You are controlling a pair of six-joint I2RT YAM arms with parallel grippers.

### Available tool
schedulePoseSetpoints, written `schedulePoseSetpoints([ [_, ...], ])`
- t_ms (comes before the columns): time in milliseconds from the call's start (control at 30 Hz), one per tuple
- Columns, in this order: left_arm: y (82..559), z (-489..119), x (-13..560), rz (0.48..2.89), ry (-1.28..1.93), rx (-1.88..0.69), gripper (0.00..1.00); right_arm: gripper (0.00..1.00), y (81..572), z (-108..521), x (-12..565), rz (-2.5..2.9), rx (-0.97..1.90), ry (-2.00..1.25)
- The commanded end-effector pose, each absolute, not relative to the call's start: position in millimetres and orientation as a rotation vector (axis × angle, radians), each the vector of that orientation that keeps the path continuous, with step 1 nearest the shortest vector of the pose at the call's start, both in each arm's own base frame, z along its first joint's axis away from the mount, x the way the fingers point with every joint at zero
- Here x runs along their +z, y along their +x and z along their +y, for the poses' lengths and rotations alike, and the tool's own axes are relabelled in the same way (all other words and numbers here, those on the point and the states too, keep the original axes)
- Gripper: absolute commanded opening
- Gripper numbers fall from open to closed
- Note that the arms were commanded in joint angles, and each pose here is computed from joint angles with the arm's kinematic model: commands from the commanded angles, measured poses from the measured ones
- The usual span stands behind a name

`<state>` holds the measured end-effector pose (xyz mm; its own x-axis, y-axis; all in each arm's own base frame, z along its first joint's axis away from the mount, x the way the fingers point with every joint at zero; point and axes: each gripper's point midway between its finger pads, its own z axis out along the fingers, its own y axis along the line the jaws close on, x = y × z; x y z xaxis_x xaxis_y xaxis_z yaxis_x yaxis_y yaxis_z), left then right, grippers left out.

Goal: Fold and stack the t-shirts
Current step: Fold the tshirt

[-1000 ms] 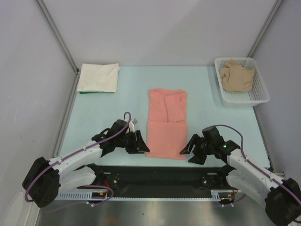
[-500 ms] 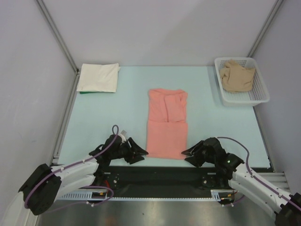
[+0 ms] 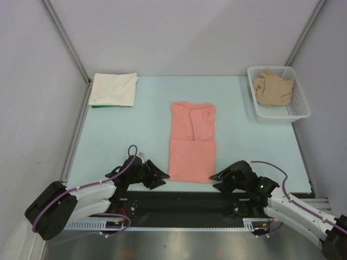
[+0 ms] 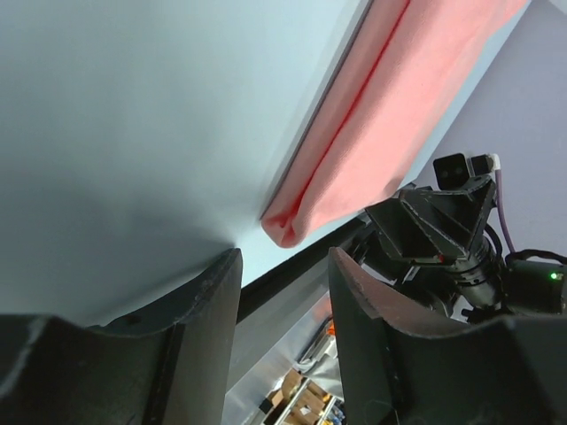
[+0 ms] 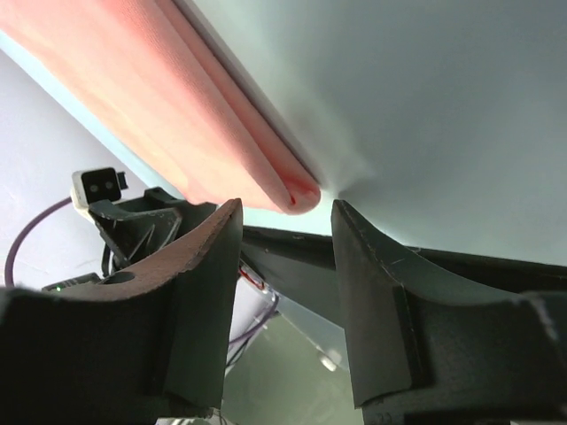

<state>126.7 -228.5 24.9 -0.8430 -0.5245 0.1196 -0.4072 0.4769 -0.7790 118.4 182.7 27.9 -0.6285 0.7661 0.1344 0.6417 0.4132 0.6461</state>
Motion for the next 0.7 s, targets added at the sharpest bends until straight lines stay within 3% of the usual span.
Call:
schedulePoseSetpoints([
  [0, 141, -232, 32, 2.529, -0.826, -1.295, 0.49, 0.5, 129, 176, 26, 2.396, 0.986, 1.3],
  [400, 143, -228, 15, 2.574, -0.882, -1.202, 0.48, 0.43, 120, 165, 11, 2.401, 0.925, 1.393],
  [667, 140, -222, 11, 2.625, -0.926, -1.108, 0.46, 0.44, 108, 160, 10, 2.492, 0.817, 1.355],
])
